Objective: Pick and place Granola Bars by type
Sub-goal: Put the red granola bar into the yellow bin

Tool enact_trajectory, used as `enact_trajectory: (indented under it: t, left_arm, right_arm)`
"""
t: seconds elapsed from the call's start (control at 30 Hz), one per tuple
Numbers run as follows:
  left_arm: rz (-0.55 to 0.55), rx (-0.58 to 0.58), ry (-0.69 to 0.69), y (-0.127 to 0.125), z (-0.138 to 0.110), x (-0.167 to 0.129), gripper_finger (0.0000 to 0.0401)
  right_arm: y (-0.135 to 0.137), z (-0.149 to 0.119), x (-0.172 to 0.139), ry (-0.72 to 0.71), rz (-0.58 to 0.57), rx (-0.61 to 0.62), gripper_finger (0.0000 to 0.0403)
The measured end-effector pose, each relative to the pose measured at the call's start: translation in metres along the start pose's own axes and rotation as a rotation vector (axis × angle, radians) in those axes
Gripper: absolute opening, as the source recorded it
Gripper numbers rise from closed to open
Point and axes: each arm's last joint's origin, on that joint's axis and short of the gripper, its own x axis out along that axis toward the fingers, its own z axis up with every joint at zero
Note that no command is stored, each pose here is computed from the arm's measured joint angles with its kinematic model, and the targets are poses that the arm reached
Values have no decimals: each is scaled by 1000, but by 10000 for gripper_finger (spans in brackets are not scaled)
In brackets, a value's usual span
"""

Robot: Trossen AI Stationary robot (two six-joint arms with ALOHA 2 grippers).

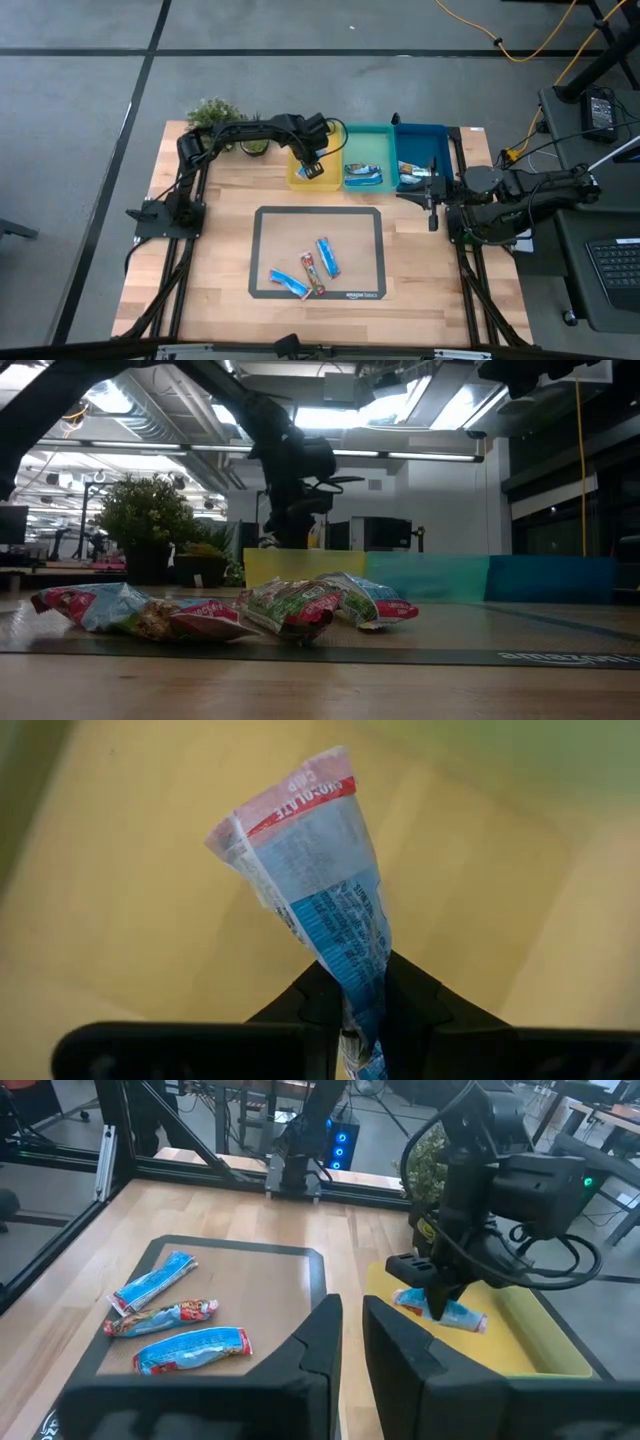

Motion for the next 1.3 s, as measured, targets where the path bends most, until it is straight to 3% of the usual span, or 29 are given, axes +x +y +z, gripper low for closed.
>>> enact_trajectory:
  t: [0.43, 0.87, 1.07, 1.3]
  left_arm:
    - [0, 6, 15, 0, -1, 0, 48]
    - [24, 14, 32, -2, 1, -8, 141]
    - [7, 119, -37, -23, 18, -57, 143]
    - [-85, 147, -263, -55, 6, -160, 139]
  right_arm:
    - [0, 0, 0, 1, -1, -26, 48]
    - [0, 0, 0, 1, -1, -27, 48]
    - [0, 0, 0, 1, 0, -27, 49]
    - [0, -1, 0, 10, 1, -29, 49]
